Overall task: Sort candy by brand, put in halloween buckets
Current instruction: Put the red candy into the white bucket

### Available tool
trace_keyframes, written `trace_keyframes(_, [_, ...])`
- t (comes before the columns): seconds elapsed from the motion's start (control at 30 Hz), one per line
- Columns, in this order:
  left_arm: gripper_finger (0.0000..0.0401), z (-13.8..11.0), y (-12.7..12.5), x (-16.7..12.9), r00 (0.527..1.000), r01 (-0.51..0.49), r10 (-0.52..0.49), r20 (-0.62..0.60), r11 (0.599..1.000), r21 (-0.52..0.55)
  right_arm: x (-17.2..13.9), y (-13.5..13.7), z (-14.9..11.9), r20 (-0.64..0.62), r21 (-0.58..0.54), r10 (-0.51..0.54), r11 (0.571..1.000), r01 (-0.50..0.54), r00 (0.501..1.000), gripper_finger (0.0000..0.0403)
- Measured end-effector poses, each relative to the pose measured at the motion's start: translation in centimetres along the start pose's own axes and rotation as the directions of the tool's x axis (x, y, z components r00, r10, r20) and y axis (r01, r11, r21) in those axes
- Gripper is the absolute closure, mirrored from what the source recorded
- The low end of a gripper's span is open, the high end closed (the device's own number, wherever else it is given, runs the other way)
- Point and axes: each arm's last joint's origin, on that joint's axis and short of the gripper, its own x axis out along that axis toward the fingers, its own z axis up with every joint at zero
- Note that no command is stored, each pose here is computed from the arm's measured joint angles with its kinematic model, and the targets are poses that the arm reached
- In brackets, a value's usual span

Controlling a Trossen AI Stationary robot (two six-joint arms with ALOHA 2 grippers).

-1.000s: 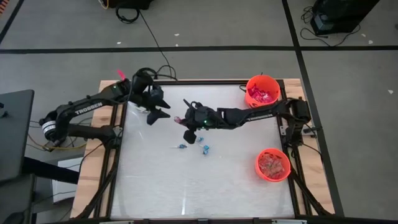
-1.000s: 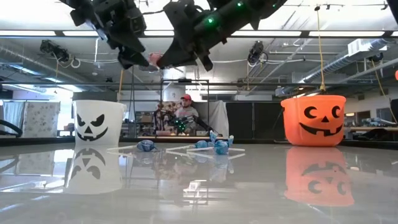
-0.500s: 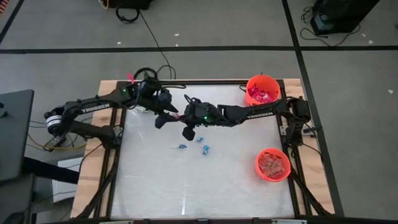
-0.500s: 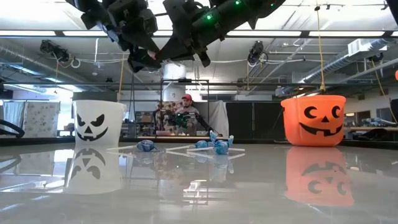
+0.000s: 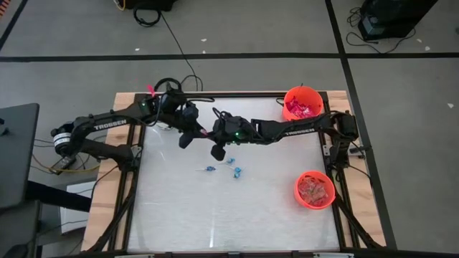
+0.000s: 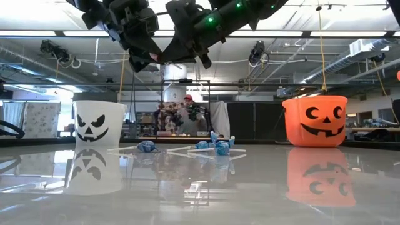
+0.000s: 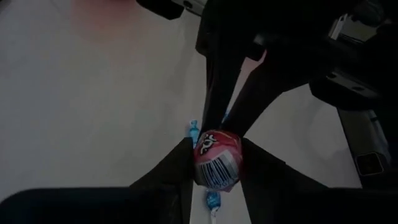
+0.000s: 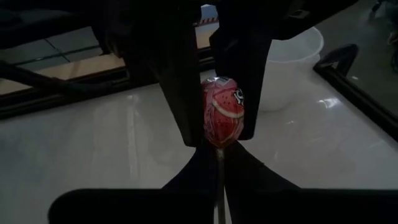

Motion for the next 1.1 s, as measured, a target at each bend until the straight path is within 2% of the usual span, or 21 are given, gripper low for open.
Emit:
trace_keyframes(0.17, [0.0295,0.0,0.1,0.0,0.999,-0.051,0.051,0.0,0.999,-0.001,0.3,-0.6,-0.3,-0.031,0.009,0.029,1.0,-0.028,0.999,0.0346])
trace_keyframes(0.37, [0.0283,0.1,1.1,-1.4,0.969,-0.237,0.235,-0.072,0.971,-0.027,0.5,-0.9,-1.8,-0.104,0.026,0.002,1.0,0.0,0.995,0.0241])
trace_keyframes(0.43, [0.0282,0.2,1.8,-2.2,0.935,-0.343,0.338,-0.105,0.939,-0.036,0.5,-0.8,-2.9,-0.145,0.041,0.015,0.999,-0.009,0.989,0.0205])
trace_keyframes(0.57, [0.028,-0.2,2.5,-4.9,0.816,-0.556,0.541,-0.203,0.831,-0.02,0.6,-0.7,-4.8,-0.184,0.075,0.02,0.997,-0.007,0.983,0.0147])
trace_keyframes(0.67, [0.0278,-0.3,2.9,-7.4,0.745,-0.65,0.632,-0.216,0.76,-0.019,0.7,-0.8,-5.9,-0.198,0.117,0.029,0.993,-0.005,0.98,0.0121])
trace_keyframes(0.73, [0.0278,-0.4,3.2,-9.1,0.702,-0.701,0.681,-0.208,0.712,-0.033,0.7,-0.7,-6.4,-0.184,0.135,0.076,0.99,-0.051,0.98,0.0113])
trace_keyframes(0.93, [0.0276,-2.4,4.9,-11.6,0.613,-0.783,0.717,-0.333,0.607,-0.133,0.7,-0.6,-7.0,-0.186,0.231,0.119,0.97,-0.074,0.975,0.0116])
trace_keyframes(1.1, [0.0275,-5.1,6.8,-11.2,0.583,-0.809,0.694,-0.422,0.543,-0.225,0.7,-0.6,-6.9,-0.182,0.169,0.127,0.981,-0.096,0.975,0.0119])
